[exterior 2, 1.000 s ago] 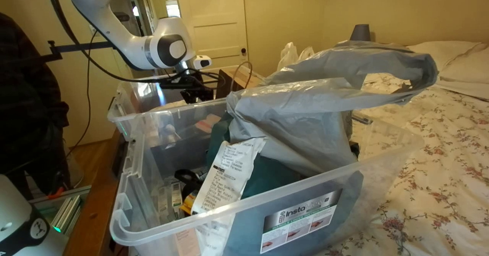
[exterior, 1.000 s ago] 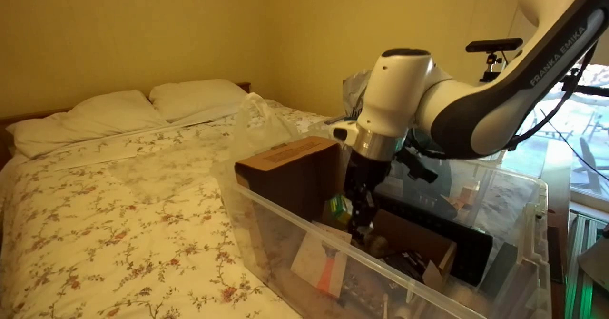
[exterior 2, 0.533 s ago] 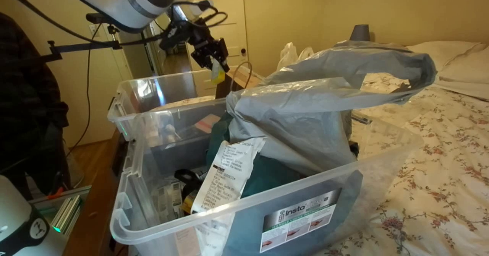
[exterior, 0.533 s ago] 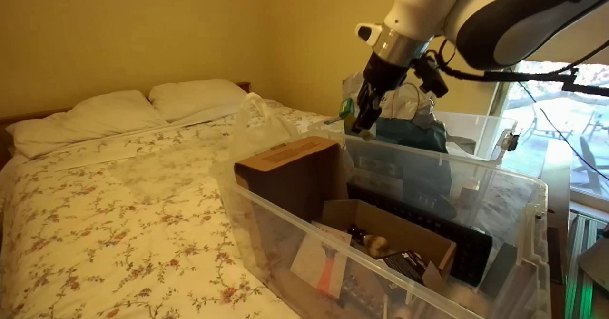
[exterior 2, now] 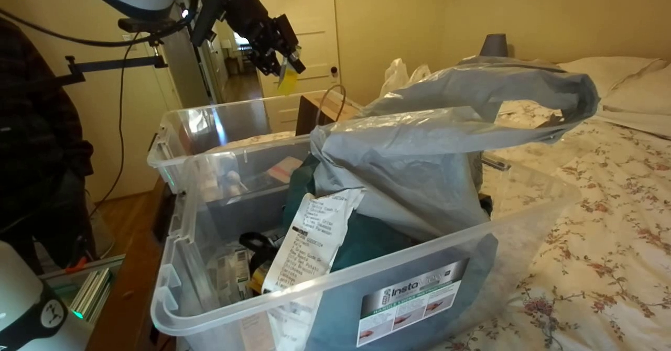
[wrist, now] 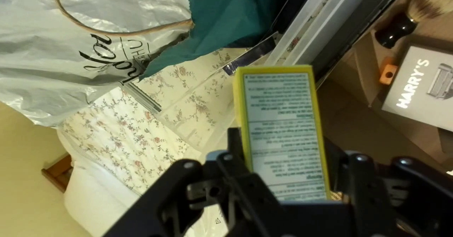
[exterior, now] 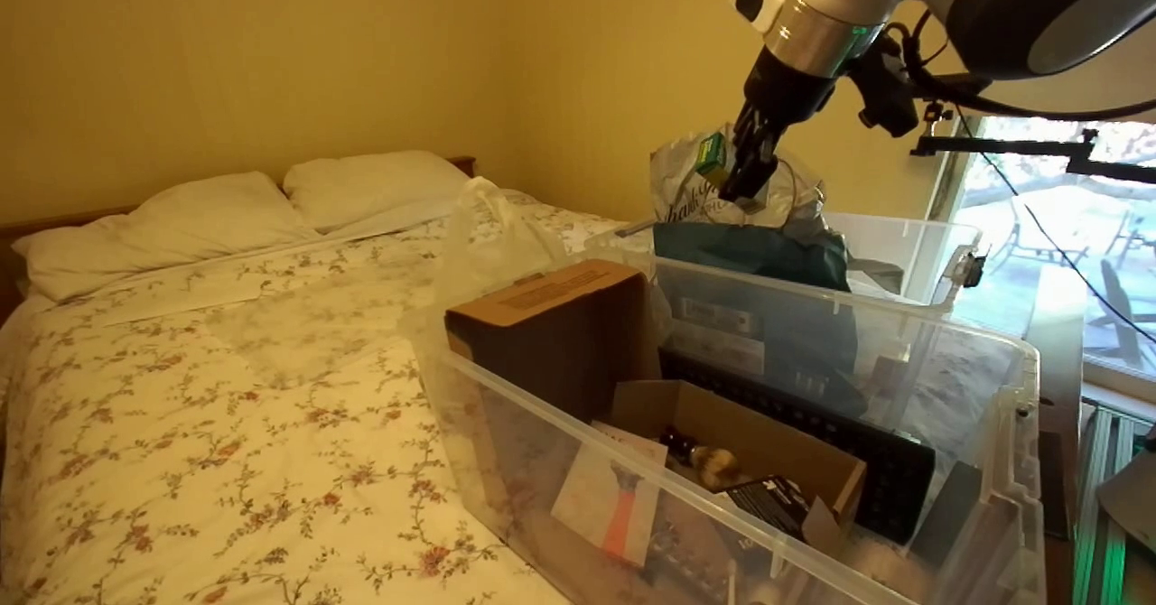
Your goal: Pick up the white and green box from the container on the left and put it in the container on the right.
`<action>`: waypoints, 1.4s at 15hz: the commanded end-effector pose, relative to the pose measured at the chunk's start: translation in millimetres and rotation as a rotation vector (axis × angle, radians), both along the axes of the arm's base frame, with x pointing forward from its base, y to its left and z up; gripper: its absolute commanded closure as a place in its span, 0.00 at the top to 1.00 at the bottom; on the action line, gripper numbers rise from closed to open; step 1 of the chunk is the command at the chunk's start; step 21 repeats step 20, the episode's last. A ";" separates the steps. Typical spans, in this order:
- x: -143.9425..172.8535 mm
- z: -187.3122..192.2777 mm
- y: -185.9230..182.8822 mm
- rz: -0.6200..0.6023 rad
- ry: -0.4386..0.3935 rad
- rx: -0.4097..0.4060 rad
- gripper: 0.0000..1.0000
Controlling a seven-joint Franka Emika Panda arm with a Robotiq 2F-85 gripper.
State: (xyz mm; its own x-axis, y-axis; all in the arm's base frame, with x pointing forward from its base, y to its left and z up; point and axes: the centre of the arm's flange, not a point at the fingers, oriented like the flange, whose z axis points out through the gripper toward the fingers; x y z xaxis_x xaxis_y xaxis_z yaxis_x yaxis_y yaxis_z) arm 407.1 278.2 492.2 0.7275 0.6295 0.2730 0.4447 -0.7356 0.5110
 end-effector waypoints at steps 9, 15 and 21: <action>-2.7 -75.5 -122.3 -0.276 0.480 0.005 0.24; -6.7 -86.1 -157.0 -0.467 0.634 0.128 0.96; 2.1 -59.5 -140.8 -0.426 0.550 0.192 1.00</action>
